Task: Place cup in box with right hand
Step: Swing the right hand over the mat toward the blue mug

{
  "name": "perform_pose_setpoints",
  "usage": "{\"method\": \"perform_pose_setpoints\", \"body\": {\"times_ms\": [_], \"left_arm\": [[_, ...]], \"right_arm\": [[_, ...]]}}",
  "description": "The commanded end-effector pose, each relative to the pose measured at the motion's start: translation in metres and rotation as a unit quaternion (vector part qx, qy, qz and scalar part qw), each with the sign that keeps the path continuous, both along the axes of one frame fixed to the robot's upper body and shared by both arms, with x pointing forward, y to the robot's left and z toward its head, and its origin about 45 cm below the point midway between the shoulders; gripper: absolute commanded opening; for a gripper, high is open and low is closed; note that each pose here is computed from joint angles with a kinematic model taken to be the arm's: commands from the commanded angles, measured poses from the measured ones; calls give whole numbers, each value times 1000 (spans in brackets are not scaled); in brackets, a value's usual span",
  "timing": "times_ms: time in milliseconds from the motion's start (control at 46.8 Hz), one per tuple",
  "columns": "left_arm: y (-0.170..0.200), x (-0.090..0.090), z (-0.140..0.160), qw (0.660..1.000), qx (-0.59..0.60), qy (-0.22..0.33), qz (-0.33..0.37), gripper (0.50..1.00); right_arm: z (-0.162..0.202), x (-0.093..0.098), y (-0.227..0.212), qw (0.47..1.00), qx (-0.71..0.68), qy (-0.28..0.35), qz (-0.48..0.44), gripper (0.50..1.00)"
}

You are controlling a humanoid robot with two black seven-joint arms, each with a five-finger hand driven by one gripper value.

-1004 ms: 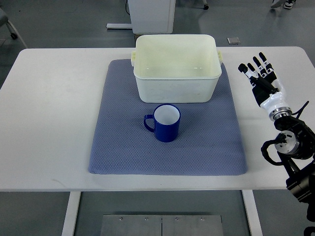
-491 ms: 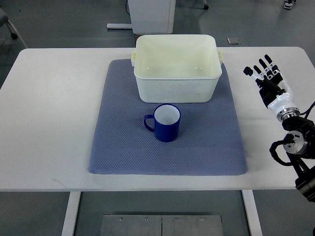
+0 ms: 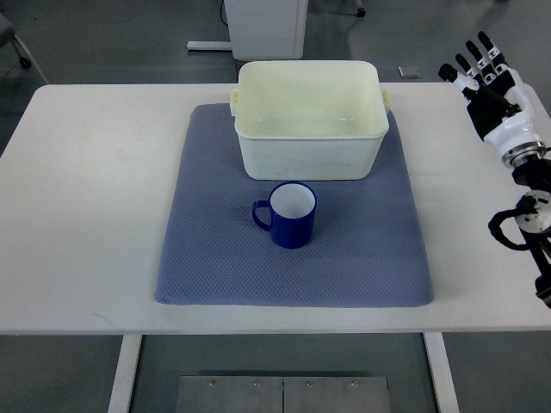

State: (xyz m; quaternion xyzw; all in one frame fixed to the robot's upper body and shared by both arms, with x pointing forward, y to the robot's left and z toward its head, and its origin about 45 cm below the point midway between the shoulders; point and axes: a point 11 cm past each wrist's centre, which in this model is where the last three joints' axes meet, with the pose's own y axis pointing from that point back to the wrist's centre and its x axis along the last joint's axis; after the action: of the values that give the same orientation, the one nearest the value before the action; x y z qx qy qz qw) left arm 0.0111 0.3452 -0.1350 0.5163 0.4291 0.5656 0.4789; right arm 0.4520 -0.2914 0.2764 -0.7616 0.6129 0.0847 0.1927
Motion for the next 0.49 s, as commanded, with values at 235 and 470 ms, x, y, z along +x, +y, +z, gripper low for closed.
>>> {"method": "perform_pose_setpoints", "body": {"times_ms": [235,470], "left_arm": [[0,-1,0,1000,0,1,-1,1000],[0,0,0,1000,0,0,0,1000]], "right_arm": [[46,-17,40,990,-61,-68,105,993],[52,-36,80,972,-125,-89,179,987]]}}
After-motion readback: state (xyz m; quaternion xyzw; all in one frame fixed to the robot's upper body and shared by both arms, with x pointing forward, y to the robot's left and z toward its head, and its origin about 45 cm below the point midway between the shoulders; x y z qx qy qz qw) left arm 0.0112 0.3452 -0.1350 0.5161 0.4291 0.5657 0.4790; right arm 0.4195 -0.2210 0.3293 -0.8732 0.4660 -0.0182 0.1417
